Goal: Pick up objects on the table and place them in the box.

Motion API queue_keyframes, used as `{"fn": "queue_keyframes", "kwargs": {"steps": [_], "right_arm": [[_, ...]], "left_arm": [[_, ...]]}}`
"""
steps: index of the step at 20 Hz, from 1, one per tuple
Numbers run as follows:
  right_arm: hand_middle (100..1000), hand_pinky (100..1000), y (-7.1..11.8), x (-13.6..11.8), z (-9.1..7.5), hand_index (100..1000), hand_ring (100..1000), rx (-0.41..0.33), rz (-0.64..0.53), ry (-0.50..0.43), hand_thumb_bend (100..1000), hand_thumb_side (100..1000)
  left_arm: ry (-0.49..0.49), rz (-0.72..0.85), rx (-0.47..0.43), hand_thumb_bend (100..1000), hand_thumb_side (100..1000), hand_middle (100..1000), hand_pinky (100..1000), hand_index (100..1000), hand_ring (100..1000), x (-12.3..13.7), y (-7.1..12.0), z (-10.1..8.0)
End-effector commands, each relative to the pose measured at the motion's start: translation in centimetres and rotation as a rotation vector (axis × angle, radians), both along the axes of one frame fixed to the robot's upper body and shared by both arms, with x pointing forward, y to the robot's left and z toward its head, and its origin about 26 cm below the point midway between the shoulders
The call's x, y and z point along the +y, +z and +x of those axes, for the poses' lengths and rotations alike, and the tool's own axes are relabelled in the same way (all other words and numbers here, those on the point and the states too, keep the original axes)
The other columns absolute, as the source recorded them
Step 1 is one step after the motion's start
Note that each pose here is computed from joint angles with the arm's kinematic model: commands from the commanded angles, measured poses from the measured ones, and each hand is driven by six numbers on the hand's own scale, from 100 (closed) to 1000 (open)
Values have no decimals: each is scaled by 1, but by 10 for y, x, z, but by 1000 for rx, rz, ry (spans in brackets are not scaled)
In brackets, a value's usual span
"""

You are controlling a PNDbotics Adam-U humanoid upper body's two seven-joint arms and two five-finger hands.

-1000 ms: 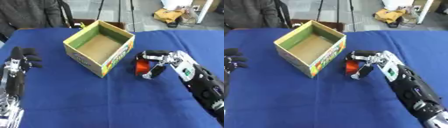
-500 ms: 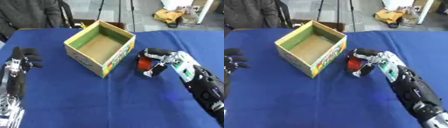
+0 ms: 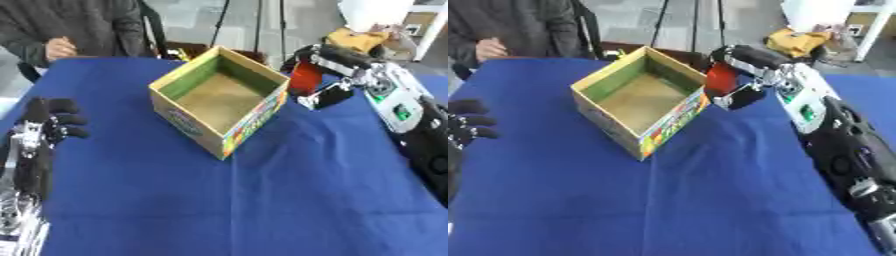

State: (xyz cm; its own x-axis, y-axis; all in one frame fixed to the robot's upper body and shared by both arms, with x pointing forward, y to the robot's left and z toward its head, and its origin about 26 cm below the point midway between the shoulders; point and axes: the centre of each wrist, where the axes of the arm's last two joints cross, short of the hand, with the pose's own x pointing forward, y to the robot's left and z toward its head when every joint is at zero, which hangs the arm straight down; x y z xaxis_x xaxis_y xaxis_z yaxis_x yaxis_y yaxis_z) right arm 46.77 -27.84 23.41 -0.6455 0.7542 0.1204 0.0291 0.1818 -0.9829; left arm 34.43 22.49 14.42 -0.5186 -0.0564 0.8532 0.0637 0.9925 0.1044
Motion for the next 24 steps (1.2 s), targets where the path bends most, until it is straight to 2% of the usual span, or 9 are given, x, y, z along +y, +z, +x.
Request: {"fn": "queue_keyframes", "kwargs": {"steps": [1,5,9,14,17,20,21,22,24], "right_arm": [[702,410,25,2,-2,820,495,-108,41,-35,100,100],[717,453,3,16,5,831,516,-194,46,-84,100,125],[741,531,-29,29,12,845,566,-109,-41,-39,100,223],[914,916,-52,34,15,909,1000,9,-235,21,100,489],[960,988,-47,33,15,923,1000,2,-242,28,100,510],[956,976,-36,33,13,916,1000,-59,-182,16,100,483],[926,935,-30,34,12,902,1000,-95,-140,14,100,687],[904,902,-22,35,9,892,1000,-136,-88,14,100,456],[856,792,-6,37,3,864,953,-206,17,19,100,440]], "left_arm": [[-40,4,-70,645,829,589,522,695,591,-10,19,-1],[-89,-9,-110,647,828,590,524,695,592,-24,31,-2],[-127,-17,-125,648,828,590,523,695,592,-33,37,-2],[-146,-26,-131,650,828,589,523,695,592,-38,39,-3],[-144,-27,-131,650,828,589,523,695,591,-38,38,-3],[-143,-25,-126,650,828,589,523,695,583,-37,37,-3],[-140,-23,-124,648,820,589,523,695,583,-36,36,-3],[-135,-22,-122,650,827,589,523,695,583,-35,35,-3],[-120,-21,-113,650,828,589,523,694,583,-31,32,-3]]}}
